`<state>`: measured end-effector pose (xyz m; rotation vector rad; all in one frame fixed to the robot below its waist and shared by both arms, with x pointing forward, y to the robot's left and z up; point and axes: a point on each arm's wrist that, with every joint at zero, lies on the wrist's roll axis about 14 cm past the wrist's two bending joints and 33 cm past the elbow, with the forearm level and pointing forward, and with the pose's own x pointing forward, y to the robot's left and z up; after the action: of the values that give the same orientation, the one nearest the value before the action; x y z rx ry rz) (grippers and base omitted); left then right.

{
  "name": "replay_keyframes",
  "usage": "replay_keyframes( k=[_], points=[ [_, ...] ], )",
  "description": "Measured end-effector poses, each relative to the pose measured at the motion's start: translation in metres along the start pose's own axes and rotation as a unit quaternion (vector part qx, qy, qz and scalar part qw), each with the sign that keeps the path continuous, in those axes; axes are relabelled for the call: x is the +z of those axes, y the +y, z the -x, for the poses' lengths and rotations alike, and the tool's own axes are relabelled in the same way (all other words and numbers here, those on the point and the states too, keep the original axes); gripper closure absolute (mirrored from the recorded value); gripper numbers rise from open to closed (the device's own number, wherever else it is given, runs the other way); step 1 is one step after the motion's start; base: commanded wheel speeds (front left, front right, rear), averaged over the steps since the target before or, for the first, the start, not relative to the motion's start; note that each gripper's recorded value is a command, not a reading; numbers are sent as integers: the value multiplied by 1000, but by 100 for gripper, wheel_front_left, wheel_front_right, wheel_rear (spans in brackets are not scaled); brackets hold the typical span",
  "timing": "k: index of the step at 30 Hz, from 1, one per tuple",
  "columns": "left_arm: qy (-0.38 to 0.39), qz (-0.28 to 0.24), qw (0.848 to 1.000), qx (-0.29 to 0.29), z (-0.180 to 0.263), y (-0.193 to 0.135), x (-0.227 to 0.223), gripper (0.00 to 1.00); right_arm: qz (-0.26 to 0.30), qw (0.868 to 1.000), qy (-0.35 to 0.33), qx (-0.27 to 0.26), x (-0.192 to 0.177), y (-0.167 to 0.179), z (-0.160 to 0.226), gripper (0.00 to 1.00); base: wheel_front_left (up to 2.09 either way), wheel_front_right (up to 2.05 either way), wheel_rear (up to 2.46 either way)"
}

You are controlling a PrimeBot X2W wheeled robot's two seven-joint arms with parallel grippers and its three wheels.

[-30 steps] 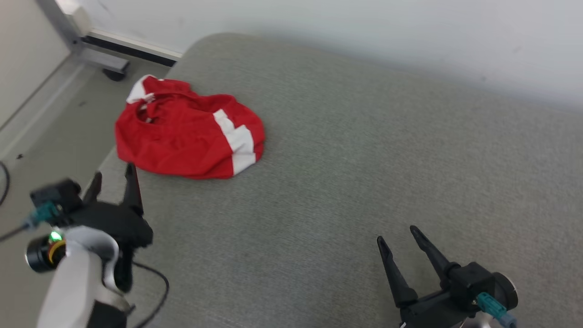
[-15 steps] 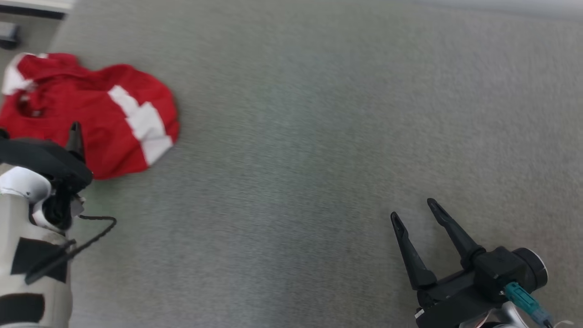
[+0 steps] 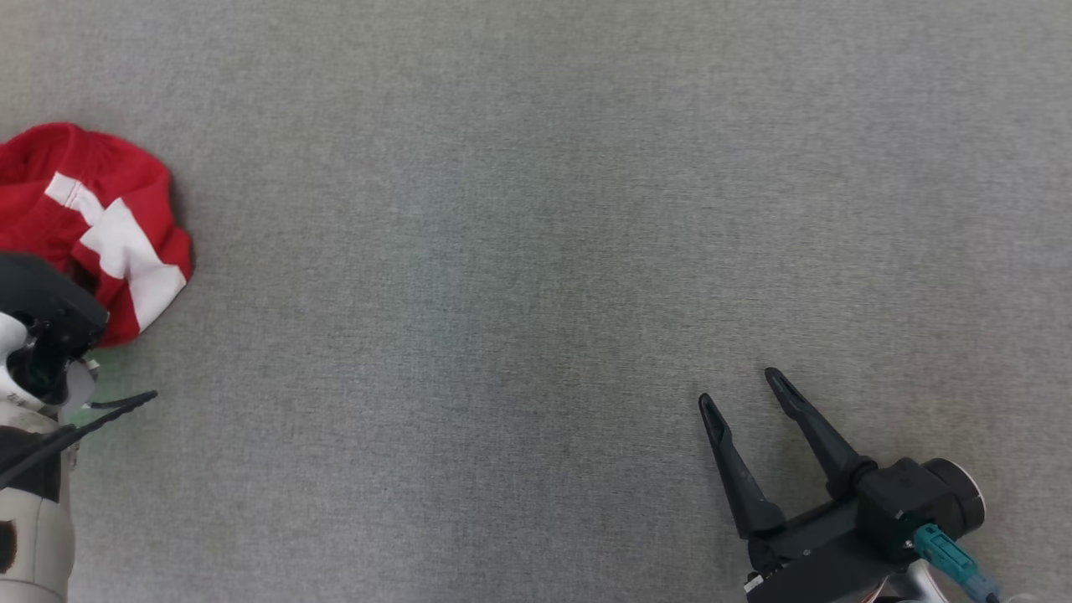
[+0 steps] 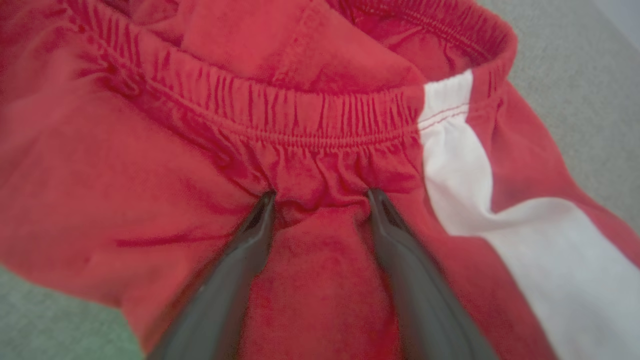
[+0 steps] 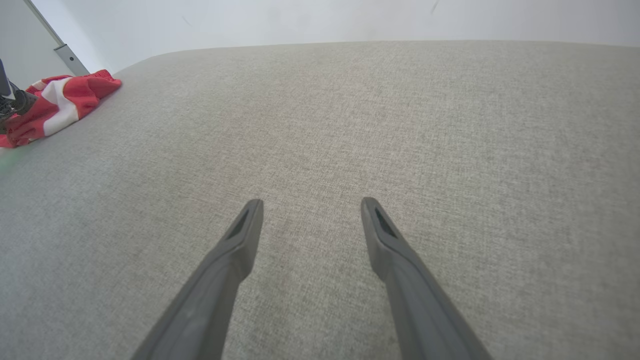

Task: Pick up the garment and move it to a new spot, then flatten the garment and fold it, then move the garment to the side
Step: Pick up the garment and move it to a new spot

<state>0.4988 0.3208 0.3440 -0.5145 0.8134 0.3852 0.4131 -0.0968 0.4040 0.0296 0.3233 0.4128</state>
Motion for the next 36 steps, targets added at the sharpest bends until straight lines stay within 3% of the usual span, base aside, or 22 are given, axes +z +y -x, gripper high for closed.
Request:
replay_keyframes(
  k=[1,2,11,19,26,27,28,29,36],
  points=[
    [3,-3,1000,-2,0,-1,0,88,-2,1000,-2,-1,1,0,1,0,0,0,0],
    [4,-5,1000,-6,1,-3,0,100,-3,1000,-4,-2,1,0,3,0,0,0,0],
    [-18,-45,997,-54,32,-21,24,100,-17,998,-55,-2,27,12,6,0,0,0,0],
    [-138,-90,978,-127,109,-61,108,100,-38,993,-111,-12,52,21,19,0,0,0,0],
    [-238,-147,926,-253,205,-142,137,100,-36,986,-159,-41,73,13,48,0,0,0,0],
    [-238,-147,926,-253,205,-142,137,100,-36,986,-159,-41,73,13,48,0,0,0,0],
    [-261,-161,906,-291,233,-165,134,100,-34,983,-170,-52,77,10,57,0,0,0,0],
    [-261,-161,906,-291,233,-165,134,100,-34,983,-170,-52,77,10,57,0,0,0,0],
    [-287,-189,836,-428,299,-253,88,100,-27,975,-199,-98,88,-11,89,0,0,0,0]
  ],
)
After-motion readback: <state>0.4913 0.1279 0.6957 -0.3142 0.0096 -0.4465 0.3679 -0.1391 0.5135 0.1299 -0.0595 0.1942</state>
